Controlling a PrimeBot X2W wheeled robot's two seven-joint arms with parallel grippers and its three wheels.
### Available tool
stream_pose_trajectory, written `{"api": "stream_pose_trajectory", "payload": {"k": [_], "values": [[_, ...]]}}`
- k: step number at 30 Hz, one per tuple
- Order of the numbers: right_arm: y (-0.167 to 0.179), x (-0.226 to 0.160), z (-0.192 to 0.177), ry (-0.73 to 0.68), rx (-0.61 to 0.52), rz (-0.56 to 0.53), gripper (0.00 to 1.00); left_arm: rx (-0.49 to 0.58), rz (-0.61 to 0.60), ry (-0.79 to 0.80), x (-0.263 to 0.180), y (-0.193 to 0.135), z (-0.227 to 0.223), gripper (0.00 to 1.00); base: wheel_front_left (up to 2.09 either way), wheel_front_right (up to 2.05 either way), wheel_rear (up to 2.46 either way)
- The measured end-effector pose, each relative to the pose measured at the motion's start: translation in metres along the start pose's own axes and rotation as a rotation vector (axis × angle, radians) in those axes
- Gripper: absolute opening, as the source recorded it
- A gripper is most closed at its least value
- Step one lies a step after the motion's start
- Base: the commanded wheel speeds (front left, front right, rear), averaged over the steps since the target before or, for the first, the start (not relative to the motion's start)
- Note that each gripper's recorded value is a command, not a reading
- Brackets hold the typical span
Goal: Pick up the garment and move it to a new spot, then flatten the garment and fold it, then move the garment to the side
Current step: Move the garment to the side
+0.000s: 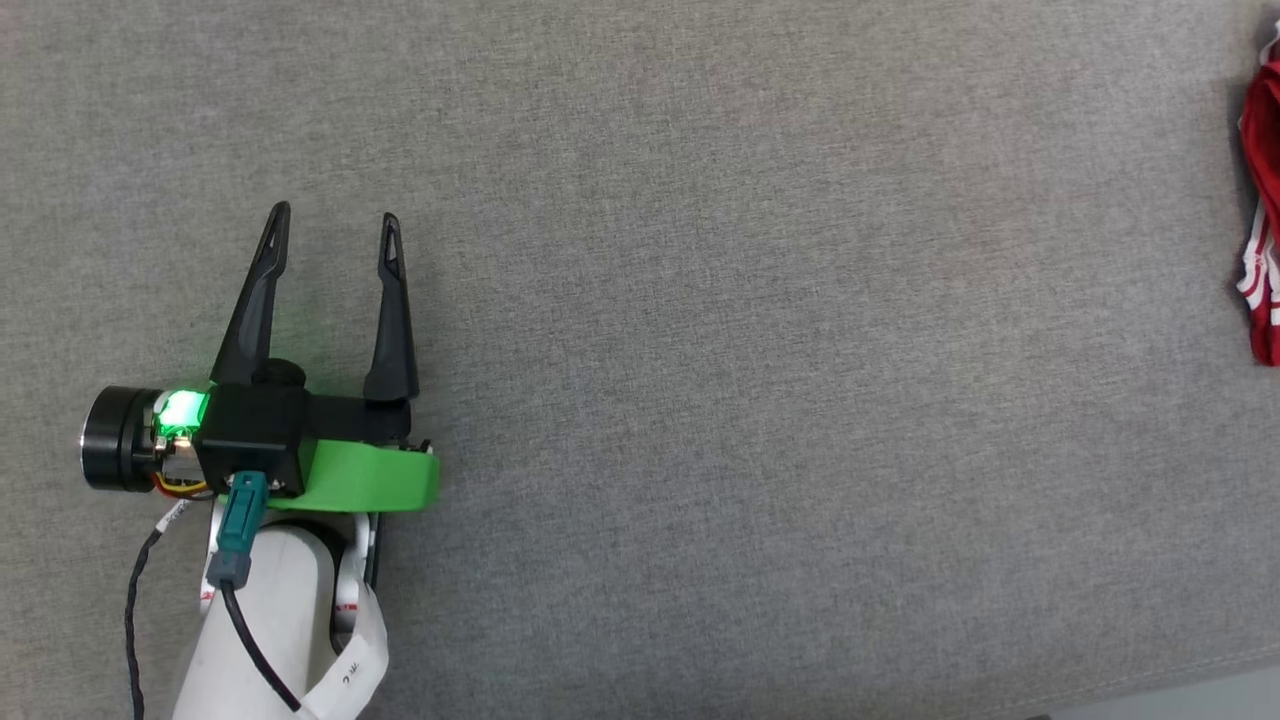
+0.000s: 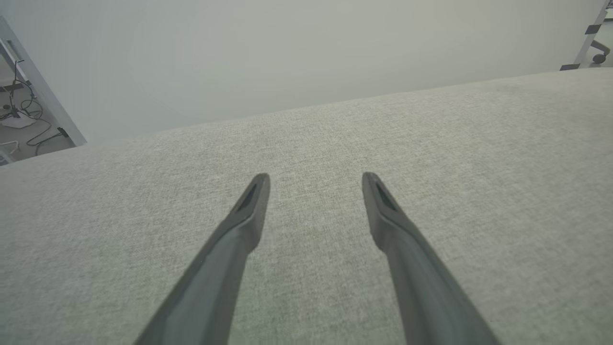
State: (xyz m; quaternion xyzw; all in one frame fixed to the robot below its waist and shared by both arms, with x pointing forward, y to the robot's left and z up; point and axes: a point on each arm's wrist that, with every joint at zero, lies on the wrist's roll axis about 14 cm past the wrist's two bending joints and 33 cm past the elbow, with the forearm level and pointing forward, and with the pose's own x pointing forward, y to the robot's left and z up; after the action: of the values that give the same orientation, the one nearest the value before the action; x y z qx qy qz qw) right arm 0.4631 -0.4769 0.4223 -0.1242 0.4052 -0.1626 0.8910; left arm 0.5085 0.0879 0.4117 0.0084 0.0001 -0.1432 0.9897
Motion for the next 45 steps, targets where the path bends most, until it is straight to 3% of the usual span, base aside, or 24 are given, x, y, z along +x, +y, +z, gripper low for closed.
{"api": "stream_pose_trajectory", "payload": {"k": [1,8,12,13,22,25,29,36,45], "values": [[0.002,0.002,-0.002,-0.001,0.010,0.001,1.00,0.001,0.002,0.002,0.000,0.001,0.000,1.00,0.00,0.00,0.00],[-0.006,-0.013,0.031,-0.217,0.012,-0.027,1.00,0.012,0.030,-0.021,-0.007,0.006,0.017,1.00,0.00,0.00,0.00],[-0.016,-0.045,0.079,-0.488,-0.031,-0.053,1.00,-0.002,0.050,-0.024,-0.021,0.007,0.029,1.00,0.00,0.00,0.00],[-0.013,-0.068,0.107,-0.653,-0.038,-0.052,1.00,-0.006,0.068,-0.021,-0.031,0.009,0.035,1.00,0.00,0.00,0.00],[0.051,-0.174,0.168,-1.125,0.042,0.057,1.00,0.012,0.127,-0.045,-0.072,0.017,0.064,1.00,0.00,0.00,0.00],[0.076,-0.213,0.171,-1.246,0.103,0.105,1.00,0.017,0.148,-0.069,-0.082,0.022,0.077,1.00,0.00,0.00,0.00],[0.125,-0.235,0.152,-1.271,0.162,0.220,1.00,0.026,0.182,-0.093,-0.096,0.029,0.090,1.00,0.00,0.00,0.00],[0.201,-0.242,0.109,-1.169,0.232,0.425,1.00,0.039,0.241,-0.116,-0.120,0.042,0.103,1.00,0.00,0.00,0.00],[0.228,-0.244,0.051,-1.034,0.298,0.488,1.00,0.028,0.289,-0.115,-0.152,0.048,0.106,1.00,0.00,0.00,0.00]]}}
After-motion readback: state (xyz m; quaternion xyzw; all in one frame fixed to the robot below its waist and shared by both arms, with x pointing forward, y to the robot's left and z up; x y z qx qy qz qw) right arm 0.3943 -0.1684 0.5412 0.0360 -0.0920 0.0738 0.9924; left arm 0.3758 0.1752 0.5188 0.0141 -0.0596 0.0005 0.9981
